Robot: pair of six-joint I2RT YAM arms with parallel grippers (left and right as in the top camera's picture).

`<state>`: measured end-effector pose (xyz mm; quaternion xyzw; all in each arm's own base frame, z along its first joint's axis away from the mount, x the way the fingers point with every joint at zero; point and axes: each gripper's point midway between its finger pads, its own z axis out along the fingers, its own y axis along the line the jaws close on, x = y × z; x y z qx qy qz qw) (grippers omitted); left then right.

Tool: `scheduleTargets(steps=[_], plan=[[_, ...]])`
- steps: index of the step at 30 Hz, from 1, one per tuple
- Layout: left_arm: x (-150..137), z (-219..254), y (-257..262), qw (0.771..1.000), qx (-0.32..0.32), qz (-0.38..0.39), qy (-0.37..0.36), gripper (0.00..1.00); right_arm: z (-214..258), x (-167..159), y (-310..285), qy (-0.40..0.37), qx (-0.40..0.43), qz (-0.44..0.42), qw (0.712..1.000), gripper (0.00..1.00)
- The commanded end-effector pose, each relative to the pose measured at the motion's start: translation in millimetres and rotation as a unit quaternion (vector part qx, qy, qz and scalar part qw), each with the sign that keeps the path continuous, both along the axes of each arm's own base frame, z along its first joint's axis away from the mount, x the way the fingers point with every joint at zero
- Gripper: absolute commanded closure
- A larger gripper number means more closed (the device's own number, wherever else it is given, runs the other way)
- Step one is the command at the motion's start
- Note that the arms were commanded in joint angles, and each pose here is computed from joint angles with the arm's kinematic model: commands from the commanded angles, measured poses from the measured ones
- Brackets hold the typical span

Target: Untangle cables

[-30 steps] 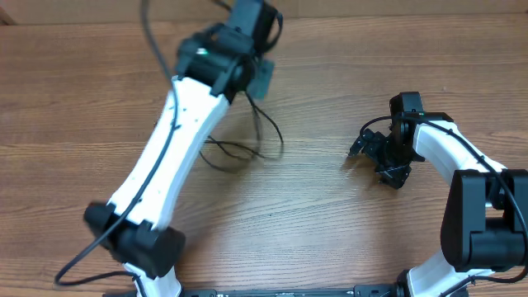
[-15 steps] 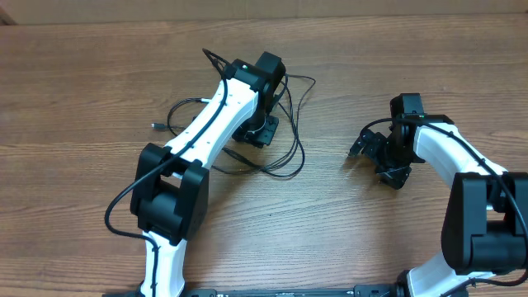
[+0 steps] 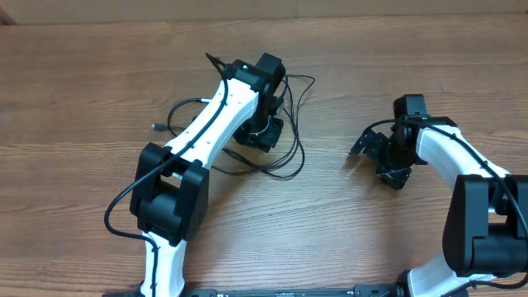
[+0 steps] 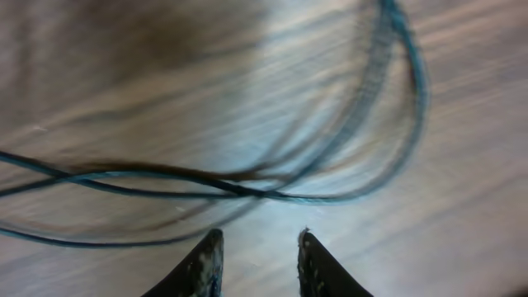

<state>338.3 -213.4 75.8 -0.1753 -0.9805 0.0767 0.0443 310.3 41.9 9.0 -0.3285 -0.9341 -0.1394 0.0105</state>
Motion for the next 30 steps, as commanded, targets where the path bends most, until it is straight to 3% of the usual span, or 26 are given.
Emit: scheduleTargets(steps=[1,24,27,30], plan=[[-12,25,-24,0.997,-0.073,0.001,0.017,0.68,-20,-21,13,0.039,0.033,0.005,0.999,0.0],[-32,26,-87,0.993,-0.095,-0.068,-0.021,0.64,-20,-21,13,0.039,0.033,0.005,0.999,0.0],[-29,23,-81,0.995,-0.072,-0.067,-0.033,0.45,-20,-21,13,0.039,0.033,0.005,0.999,0.0],[-20,20,-70,0.997,-0.035,-0.037,-0.051,0.41,-20,-21,13,0.039,0.033,0.005,0.999,0.0]])
